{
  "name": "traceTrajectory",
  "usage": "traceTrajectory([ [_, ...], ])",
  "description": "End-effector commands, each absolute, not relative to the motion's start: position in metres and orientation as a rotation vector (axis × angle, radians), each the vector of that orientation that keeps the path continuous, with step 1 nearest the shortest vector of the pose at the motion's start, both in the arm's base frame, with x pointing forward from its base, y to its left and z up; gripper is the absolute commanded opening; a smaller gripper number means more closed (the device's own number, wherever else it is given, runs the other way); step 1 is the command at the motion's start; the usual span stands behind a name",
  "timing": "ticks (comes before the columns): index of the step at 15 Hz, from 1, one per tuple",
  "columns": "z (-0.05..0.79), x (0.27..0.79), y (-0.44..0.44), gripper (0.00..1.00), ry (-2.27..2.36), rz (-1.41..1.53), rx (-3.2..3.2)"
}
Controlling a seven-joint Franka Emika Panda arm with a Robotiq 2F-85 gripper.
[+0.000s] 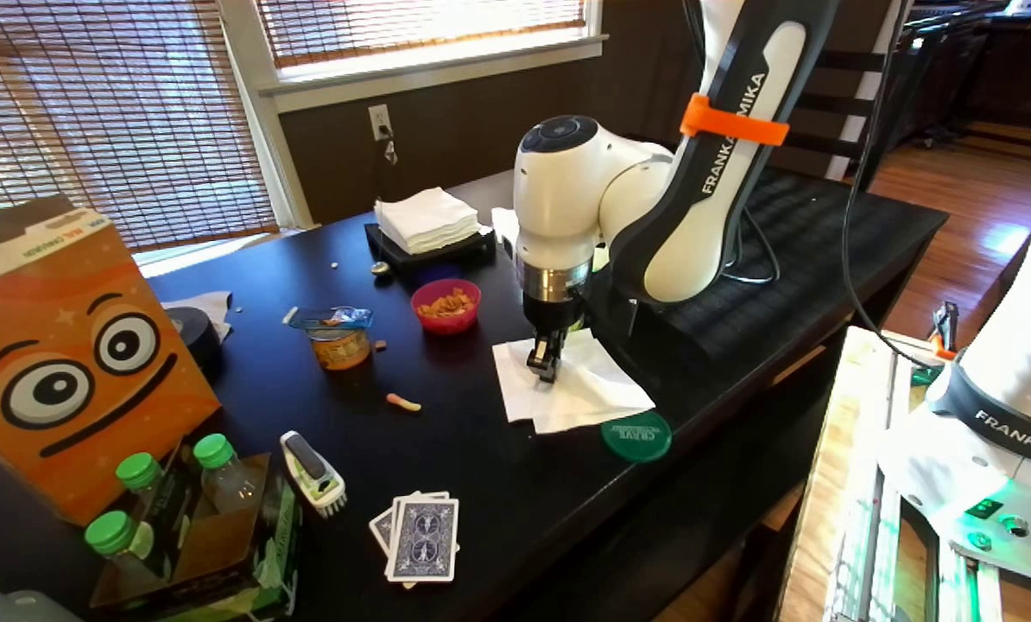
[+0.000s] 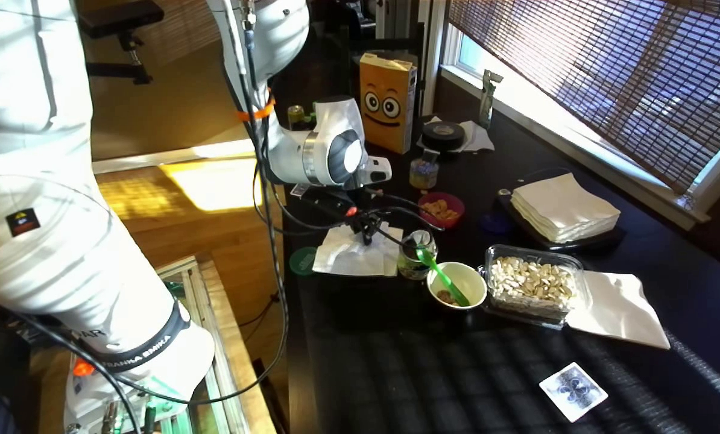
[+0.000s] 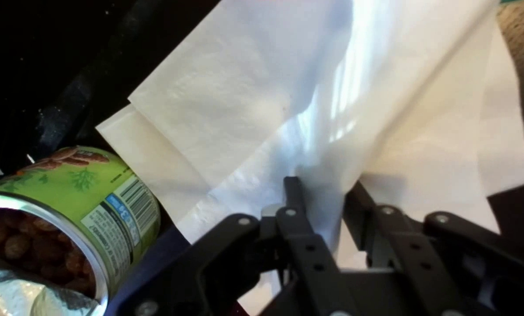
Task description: Pick up the napkin on the left and put it on top of the napkin on the right, move the napkin back to the left and then back to the right.
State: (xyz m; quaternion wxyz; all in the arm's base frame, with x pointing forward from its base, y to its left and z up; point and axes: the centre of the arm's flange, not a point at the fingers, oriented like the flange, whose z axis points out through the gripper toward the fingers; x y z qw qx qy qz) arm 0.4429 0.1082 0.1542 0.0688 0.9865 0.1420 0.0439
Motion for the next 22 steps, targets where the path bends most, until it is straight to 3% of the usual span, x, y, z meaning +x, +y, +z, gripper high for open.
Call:
traceTrajectory([
  [1,0.167,0.441,0.111,0.26,0.439,0.147,2.951],
  [2,0.168,0.441,0.111,0.14,0.439,0.150,2.950],
  [5,0.171,0.441,0.111,0.00,0.446,0.155,2.949],
  [22,0.274,0.436,0.118,0.00,0.325,0.258,2.875],
])
